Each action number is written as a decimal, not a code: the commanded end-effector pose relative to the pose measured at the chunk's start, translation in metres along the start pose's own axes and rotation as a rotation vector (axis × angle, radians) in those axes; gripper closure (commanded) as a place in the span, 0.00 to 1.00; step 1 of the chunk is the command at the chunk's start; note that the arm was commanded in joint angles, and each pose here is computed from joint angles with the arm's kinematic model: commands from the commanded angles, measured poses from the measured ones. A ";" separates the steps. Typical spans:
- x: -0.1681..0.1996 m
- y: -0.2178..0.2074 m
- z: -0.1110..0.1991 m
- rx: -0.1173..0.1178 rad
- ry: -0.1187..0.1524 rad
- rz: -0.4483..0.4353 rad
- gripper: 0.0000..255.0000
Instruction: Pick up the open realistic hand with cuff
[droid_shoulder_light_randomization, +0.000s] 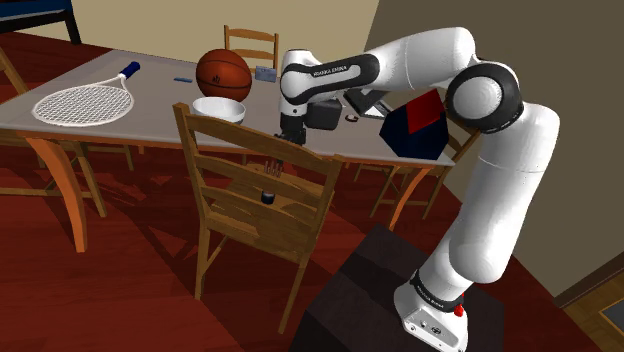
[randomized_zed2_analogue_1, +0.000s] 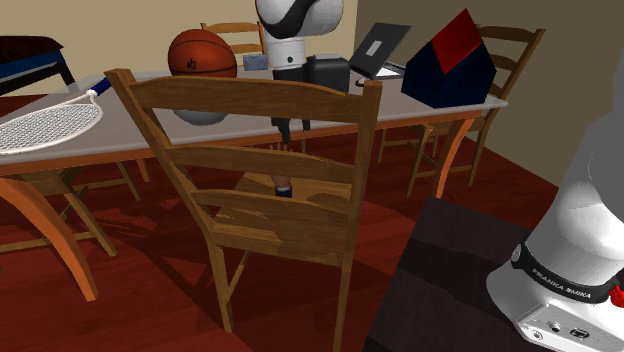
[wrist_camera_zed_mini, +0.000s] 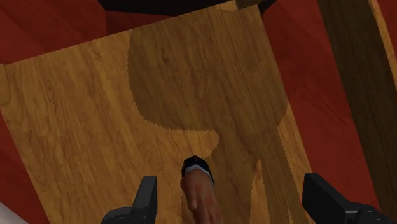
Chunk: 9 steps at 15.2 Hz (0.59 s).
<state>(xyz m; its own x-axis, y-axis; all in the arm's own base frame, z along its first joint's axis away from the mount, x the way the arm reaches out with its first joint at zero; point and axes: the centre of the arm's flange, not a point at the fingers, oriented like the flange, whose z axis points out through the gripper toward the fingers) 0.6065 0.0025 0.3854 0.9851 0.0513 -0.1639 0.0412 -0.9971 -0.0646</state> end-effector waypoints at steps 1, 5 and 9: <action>0.026 0.001 0.011 0.014 -0.008 0.000 0.00; 0.076 0.005 0.035 0.042 -0.024 0.001 0.00; 0.122 0.008 0.059 0.067 -0.039 0.001 0.00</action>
<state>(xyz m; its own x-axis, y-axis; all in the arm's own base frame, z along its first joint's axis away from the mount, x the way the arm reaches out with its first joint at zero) 0.7016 0.0029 0.3289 0.9726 0.0573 -0.2253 0.0291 -0.9915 -0.1265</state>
